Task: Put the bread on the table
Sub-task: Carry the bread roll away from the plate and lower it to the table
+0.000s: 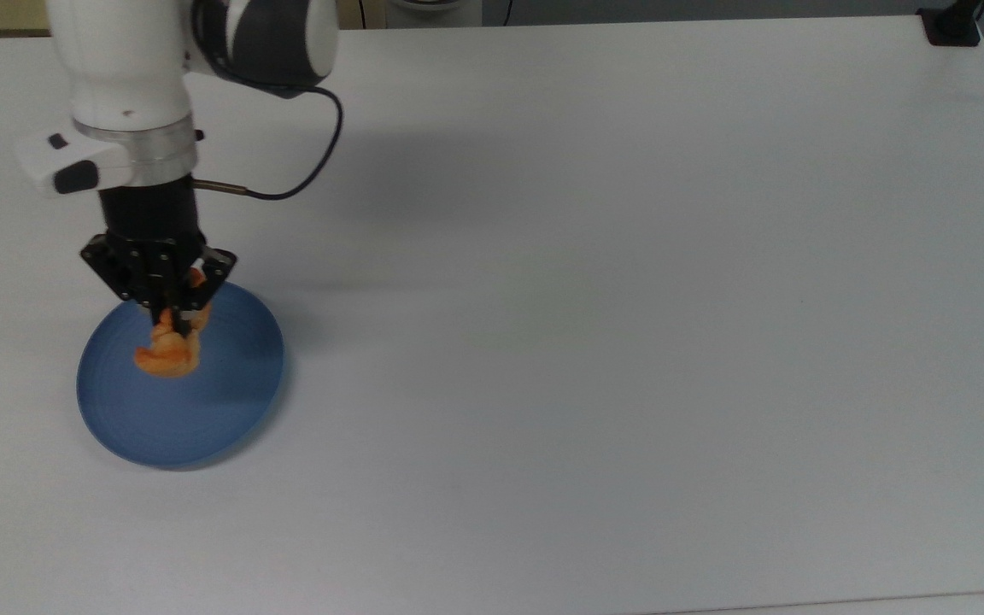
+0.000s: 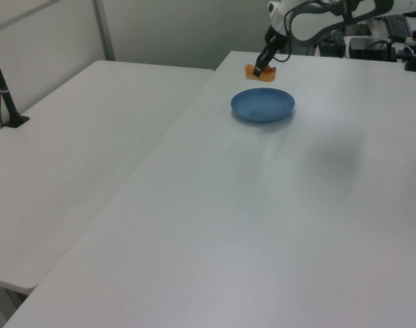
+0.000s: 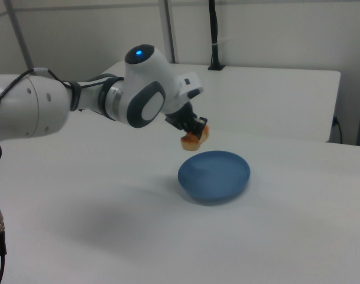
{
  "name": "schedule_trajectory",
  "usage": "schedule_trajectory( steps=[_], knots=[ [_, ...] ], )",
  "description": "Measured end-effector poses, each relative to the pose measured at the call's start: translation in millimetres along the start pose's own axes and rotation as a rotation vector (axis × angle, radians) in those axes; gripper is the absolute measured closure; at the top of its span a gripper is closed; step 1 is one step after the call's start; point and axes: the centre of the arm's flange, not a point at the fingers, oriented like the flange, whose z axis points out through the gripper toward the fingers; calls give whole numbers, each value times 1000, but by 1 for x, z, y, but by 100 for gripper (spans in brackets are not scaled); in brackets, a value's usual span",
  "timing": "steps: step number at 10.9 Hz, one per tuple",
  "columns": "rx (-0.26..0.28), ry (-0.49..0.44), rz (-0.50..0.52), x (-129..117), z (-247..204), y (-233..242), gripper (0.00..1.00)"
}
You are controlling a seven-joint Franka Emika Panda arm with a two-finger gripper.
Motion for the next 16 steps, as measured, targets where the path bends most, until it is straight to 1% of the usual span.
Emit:
schedule_trajectory(
  steps=[3,5,7,9,12,14,16],
  knots=[
    [-10,-45,-10,-13,13,-83,84],
    [-7,-59,-7,-28,13,-160,84],
    [-2,-61,1,-47,9,-223,84],
    [9,-69,-6,-72,8,-279,84],
    [13,-51,-16,-103,0,-353,84],
    [41,-3,-61,-122,1,-395,84],
    [71,18,-112,-144,10,-430,84]
  ],
)
